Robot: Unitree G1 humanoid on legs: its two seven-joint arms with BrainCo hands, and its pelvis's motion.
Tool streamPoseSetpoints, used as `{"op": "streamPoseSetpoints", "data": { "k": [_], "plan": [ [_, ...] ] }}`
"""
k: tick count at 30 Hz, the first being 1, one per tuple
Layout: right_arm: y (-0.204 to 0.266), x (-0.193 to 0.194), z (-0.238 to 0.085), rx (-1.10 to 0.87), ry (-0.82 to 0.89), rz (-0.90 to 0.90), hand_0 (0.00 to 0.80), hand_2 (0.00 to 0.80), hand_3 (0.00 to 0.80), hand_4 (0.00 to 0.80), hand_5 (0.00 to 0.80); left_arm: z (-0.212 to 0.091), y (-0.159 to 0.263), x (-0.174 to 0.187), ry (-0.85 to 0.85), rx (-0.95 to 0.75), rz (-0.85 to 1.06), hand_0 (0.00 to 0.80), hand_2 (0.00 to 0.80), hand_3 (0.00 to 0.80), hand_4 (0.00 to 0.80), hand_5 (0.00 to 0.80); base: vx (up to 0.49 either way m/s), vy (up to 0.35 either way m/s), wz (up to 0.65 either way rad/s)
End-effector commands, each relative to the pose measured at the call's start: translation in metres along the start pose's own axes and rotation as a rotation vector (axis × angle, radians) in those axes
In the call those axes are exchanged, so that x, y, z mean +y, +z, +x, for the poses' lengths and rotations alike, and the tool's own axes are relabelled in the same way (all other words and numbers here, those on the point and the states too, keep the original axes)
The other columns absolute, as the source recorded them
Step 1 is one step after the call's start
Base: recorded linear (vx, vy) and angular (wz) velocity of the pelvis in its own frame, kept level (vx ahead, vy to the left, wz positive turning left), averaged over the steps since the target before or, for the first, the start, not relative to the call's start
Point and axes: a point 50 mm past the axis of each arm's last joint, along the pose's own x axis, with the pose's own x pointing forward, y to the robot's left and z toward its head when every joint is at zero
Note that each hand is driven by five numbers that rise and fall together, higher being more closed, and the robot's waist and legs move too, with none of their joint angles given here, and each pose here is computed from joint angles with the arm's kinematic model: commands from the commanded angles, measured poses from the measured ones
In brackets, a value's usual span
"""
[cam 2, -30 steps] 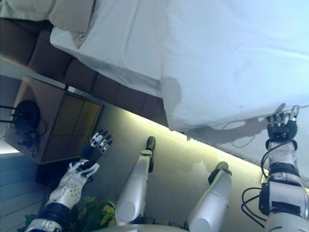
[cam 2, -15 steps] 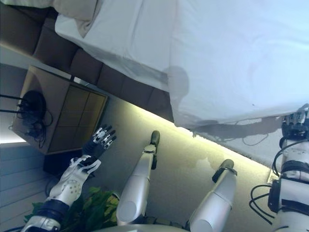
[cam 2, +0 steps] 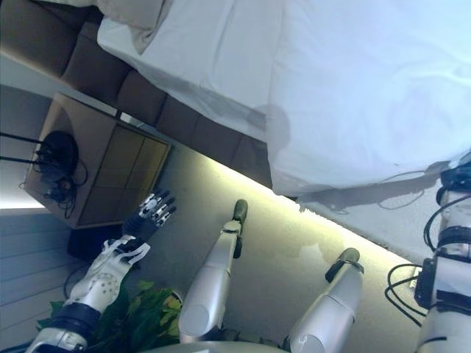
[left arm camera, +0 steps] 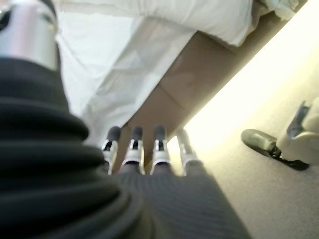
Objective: Make the bed neatly
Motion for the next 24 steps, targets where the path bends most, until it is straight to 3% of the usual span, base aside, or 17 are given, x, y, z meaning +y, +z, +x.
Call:
{"op": "streamPoseSetpoints", "data": {
  "k": [1,5,11,24],
  "plan": [
    [-0.053,0.008,-0.01,0.101,0.107,-0.074,0.8,0.8,0.8,0.8,0.8,0.017,0.006,-0.016,-0.006,-0.057,-0.014,0.0,0.0,0.0,0.0,0.0,-0.032,-0.001,-0.03],
    [-0.118,0.011,-0.033,0.239,0.168,-0.078,0.8,0.8,0.8,0.8,0.8,0.037,0.005,-0.044,-0.044,-0.077,-0.047,0.0,0.0,0.0,0.0,0.0,-0.053,0.002,-0.06],
    [-0.182,0.055,-0.059,0.385,0.315,-0.178,0.8,0.8,0.8,0.8,0.8,0.06,0.002,-0.093,-0.137,-0.063,-0.146,0.0,0.0,0.0,0.0,0.0,-0.039,0.0,-0.04],
    [-0.225,0.148,-0.096,0.448,0.489,-0.095,0.8,0.8,0.8,0.8,0.8,0.067,-0.036,-0.147,-0.271,0.164,-0.376,0.0,0.0,0.0,0.0,0.0,-0.011,0.012,-0.01]
  ]
}}
